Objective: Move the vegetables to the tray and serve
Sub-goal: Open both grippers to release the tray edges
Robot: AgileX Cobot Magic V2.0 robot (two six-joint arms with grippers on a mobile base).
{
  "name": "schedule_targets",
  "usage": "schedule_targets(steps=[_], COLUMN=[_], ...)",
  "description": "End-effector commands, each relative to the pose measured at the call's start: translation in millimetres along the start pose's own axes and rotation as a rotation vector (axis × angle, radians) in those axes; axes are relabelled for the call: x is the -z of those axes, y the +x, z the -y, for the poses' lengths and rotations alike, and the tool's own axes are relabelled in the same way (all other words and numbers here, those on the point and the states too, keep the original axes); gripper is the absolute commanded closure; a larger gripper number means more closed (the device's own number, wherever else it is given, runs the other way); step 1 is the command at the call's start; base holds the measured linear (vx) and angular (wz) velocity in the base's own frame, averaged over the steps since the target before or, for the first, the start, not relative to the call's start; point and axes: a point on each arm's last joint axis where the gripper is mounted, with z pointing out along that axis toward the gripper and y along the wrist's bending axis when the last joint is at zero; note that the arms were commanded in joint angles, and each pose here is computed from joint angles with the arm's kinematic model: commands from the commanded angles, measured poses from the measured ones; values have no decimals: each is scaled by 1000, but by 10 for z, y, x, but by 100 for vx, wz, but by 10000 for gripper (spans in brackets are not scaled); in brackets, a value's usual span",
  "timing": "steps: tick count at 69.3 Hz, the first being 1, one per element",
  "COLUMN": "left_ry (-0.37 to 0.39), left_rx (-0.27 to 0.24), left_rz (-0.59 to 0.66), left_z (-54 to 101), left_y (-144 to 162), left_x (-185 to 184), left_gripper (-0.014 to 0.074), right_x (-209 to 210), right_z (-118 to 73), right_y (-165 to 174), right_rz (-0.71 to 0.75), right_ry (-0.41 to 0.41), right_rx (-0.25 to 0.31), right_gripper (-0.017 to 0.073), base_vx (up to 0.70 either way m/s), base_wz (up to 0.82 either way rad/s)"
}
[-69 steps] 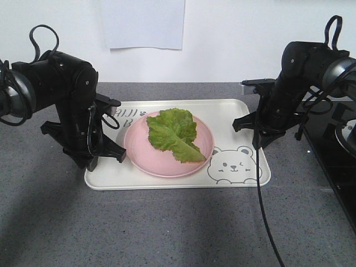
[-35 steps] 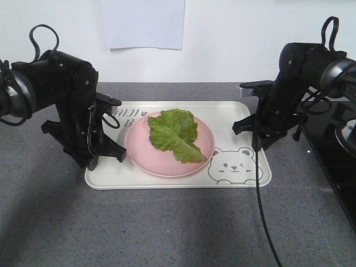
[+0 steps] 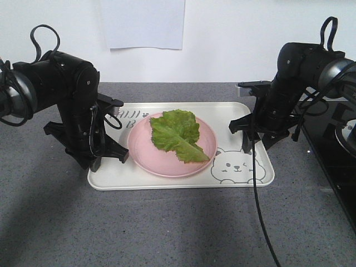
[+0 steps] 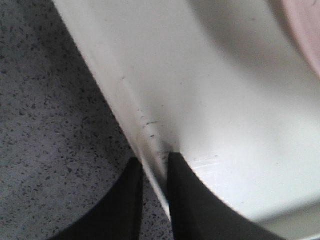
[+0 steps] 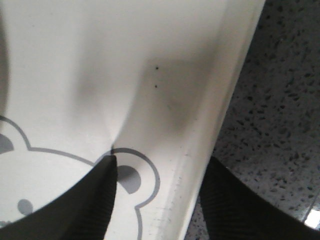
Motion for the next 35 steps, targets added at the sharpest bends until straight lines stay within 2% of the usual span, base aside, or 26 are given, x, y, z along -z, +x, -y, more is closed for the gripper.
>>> schedule_targets(steps=[1, 18, 35], left_ry=[49, -11, -13], left_rx=[-33, -9, -6], left_rz=[115, 108, 109], left_z=[102, 45, 44], left_y=[9, 13, 13], left_x=[320, 318, 318], left_gripper=[463, 375, 334], right_x=[335, 343, 342], right_z=[-234, -235, -228], right_y=[14, 15, 16], right_rz=[67, 68, 66], right_ry=[-95, -94, -88], right_rx=[12, 6, -19], right_gripper=[184, 184, 184], base_vx=[0, 0, 0], base_wz=[0, 0, 0])
